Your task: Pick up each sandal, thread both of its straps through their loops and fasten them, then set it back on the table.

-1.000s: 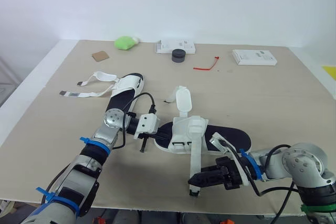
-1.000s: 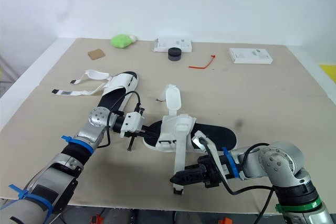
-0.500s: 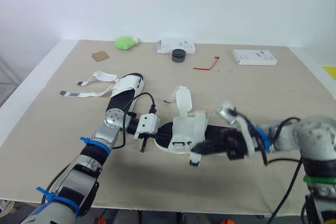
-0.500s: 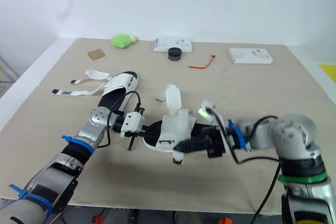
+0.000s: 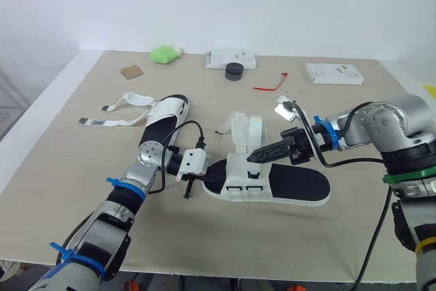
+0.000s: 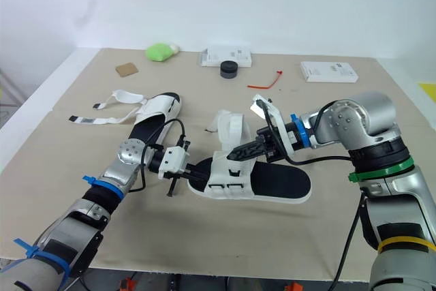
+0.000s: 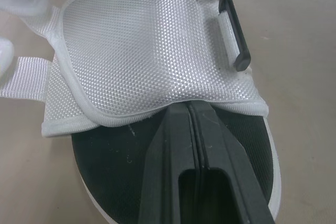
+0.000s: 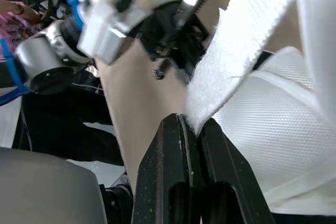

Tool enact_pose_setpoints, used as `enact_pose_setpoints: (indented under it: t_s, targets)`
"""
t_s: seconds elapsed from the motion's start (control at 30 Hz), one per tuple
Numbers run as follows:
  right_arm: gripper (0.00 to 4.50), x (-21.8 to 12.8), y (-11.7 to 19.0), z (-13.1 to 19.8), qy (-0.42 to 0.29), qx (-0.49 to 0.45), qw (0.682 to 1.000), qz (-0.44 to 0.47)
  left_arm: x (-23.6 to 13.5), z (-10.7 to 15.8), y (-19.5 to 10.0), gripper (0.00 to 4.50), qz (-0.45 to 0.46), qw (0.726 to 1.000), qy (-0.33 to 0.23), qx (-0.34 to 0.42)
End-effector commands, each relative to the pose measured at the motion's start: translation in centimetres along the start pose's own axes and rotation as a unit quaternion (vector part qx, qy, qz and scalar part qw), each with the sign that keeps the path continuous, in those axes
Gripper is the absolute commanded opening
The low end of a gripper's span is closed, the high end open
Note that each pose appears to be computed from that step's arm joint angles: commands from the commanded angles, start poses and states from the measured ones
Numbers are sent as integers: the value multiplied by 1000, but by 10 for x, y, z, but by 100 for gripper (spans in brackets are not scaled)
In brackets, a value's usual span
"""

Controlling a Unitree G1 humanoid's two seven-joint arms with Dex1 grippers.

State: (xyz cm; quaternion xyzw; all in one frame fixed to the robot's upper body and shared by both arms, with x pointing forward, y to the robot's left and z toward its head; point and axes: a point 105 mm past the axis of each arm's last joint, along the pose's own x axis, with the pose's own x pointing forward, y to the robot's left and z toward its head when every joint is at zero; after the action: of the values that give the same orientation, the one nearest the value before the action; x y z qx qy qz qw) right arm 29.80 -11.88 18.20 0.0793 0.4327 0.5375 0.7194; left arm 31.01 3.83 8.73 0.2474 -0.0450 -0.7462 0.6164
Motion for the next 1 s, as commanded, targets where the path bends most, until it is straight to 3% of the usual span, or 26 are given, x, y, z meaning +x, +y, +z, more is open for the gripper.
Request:
enact_pose_setpoints:
  t_s: [0.03, 0.33, 0.8, 1.0]
  targets:
    - [1, -5, 6, 8, 0, -4, 1000, 15, 12, -50, -48, 0, -70, 990, 78, -93]
    - [1, -5, 17, 7, 14, 38, 998, 54, 10, -53, -51, 0, -68, 990, 81, -98]
    - [1, 6, -19, -5, 42, 125, 991, -11, 14, -52, -51, 0, -65, 990, 76, -101]
    - [1, 5, -18, -9, 60, 119, 991, -21, 14, -53, -52, 0, -63, 990, 75, -105]
